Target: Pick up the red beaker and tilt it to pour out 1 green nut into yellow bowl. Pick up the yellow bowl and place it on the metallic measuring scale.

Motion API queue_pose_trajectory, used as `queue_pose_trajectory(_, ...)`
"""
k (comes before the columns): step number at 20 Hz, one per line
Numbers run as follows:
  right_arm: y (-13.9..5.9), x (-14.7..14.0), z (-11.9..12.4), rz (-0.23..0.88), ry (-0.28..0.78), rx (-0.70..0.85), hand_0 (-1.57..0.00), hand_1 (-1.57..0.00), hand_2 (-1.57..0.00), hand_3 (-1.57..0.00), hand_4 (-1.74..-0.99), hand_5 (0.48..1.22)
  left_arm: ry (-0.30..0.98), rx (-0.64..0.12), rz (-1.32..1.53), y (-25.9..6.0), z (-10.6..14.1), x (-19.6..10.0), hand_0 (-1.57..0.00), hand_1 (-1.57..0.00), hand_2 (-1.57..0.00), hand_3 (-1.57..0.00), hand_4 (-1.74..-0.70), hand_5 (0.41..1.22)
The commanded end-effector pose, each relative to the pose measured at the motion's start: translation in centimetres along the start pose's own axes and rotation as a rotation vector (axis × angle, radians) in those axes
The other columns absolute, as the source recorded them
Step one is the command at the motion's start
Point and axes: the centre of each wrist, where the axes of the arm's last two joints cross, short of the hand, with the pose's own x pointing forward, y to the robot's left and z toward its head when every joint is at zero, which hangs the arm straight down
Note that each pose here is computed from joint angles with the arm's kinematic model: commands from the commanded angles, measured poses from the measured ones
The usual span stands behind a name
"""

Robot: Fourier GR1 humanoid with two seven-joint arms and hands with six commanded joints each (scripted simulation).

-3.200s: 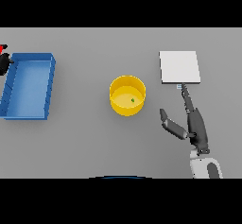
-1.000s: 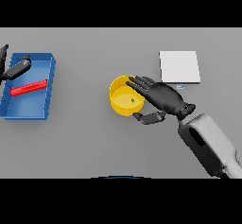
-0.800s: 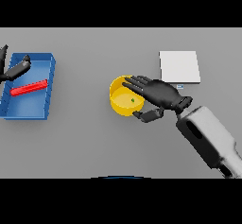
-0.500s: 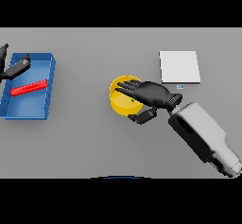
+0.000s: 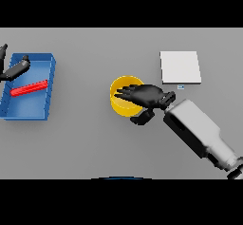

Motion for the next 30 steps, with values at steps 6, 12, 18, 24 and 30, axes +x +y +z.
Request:
queue_pose_trajectory(6,-0.1,0.7,-1.0,0.026,0.029,0.033,-0.09,-0.11,-0.13,-0.16,-1.362,0.82,-0.018,-0.007,0.007,0.0,0.1,0.1,0.0,0.0,0.0,0.0,-0.79,0.723)
queue_pose_trajectory(12,0.0,0.5,-0.6,0.027,0.018,0.098,-1.14,-1.11,-1.09,-0.87,-1.604,1.116,-0.004,0.017,0.013,0.4,0.0,0.3,0.0,0.0,0.0,0.0,-0.8,0.728)
queue_pose_trajectory(18,-0.2,0.4,-0.1,0.01,0.02,0.107,-1.46,-1.45,-1.39,-1.17,-1.703,1.193,-0.015,0.008,0.016,0.8,0.7,0.3,0.0,0.0,0.0,0.0,-0.8,0.726)
queue_pose_trajectory(24,-3.0,0.3,1.5,0.012,0.013,0.064,-1.54,-1.54,-1.47,-1.27,-1.731,1.214,-0.011,0.013,0.01,1.0,0.5,0.2,0.0,0.0,0.0,0.0,-0.8,0.723)
queue_pose_trajectory(30,-6.7,0.9,4.8,0.062,0.077,0.005,-1.56,-1.56,-1.54,-1.31,-1.724,1.219,-0.013,0.011,0.0,0.6,0.3,0.5,0.0,0.0,0.0,0.0,-0.8,0.722)
